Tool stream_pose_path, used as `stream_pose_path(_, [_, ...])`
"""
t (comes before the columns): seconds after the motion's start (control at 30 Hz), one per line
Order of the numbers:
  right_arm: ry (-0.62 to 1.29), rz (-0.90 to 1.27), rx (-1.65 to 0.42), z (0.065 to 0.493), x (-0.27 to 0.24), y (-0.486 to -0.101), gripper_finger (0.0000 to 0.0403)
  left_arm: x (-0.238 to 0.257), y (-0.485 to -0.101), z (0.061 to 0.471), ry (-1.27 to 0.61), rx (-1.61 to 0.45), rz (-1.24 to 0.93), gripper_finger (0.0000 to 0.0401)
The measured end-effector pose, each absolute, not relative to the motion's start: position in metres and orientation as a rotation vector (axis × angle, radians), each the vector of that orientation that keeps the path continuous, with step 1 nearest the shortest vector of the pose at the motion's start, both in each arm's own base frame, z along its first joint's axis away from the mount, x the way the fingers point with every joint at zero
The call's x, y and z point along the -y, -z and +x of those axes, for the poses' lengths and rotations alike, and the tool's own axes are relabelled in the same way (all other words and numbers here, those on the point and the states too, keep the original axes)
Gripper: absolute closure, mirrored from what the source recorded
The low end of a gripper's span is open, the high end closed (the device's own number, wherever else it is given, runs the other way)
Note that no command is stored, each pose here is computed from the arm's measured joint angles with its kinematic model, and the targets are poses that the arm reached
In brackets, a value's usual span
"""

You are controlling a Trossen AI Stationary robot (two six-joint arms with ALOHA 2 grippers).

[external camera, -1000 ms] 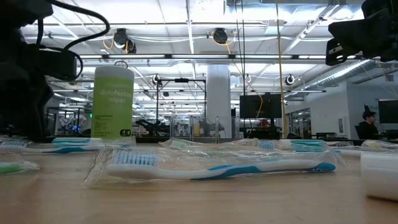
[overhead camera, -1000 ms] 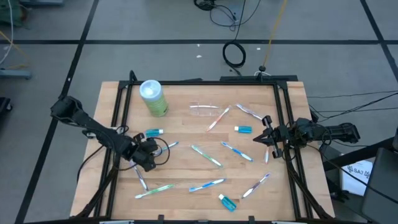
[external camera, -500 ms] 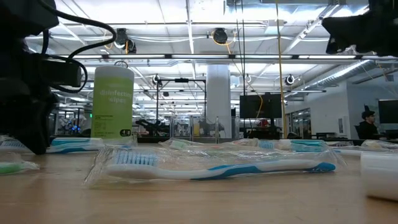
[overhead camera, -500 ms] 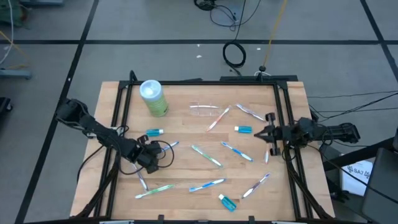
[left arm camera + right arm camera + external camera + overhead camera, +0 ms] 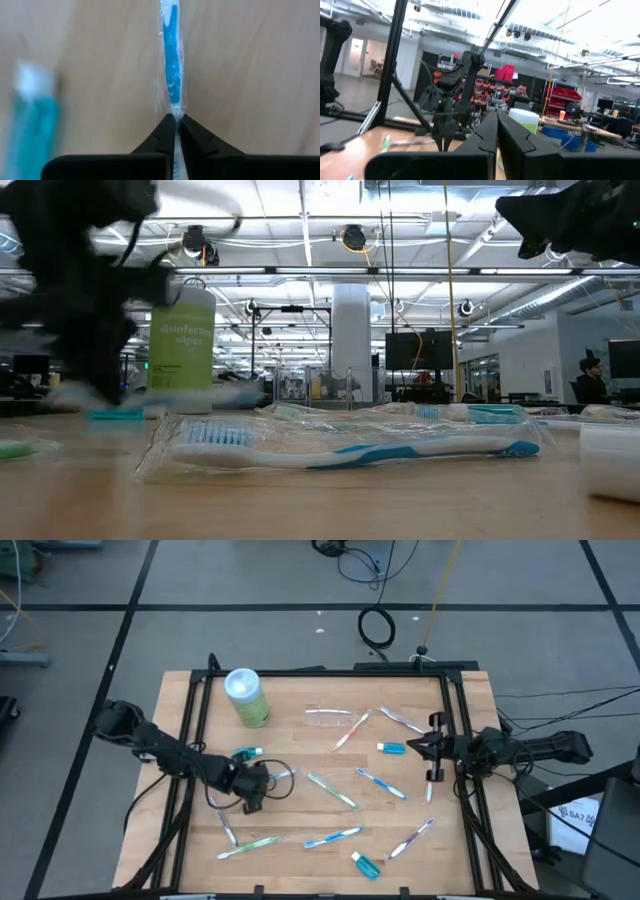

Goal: Pick & Place toothbrushing station
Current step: Put the blue left toothbrush into the transparent organizer

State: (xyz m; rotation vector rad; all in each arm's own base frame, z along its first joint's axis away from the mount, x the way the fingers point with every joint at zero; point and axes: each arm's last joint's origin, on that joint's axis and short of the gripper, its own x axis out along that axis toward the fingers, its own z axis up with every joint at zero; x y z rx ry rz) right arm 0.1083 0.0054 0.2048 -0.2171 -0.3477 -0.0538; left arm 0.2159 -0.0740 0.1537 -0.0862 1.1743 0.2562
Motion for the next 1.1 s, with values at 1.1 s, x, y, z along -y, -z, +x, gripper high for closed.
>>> stream_pose_path(1.1, [0.088,0.18,0.002,0.258,0.021,-0.21,0.028,0.056,-0.22,0.302,-0.077,-1.042,1.335,0.0395])
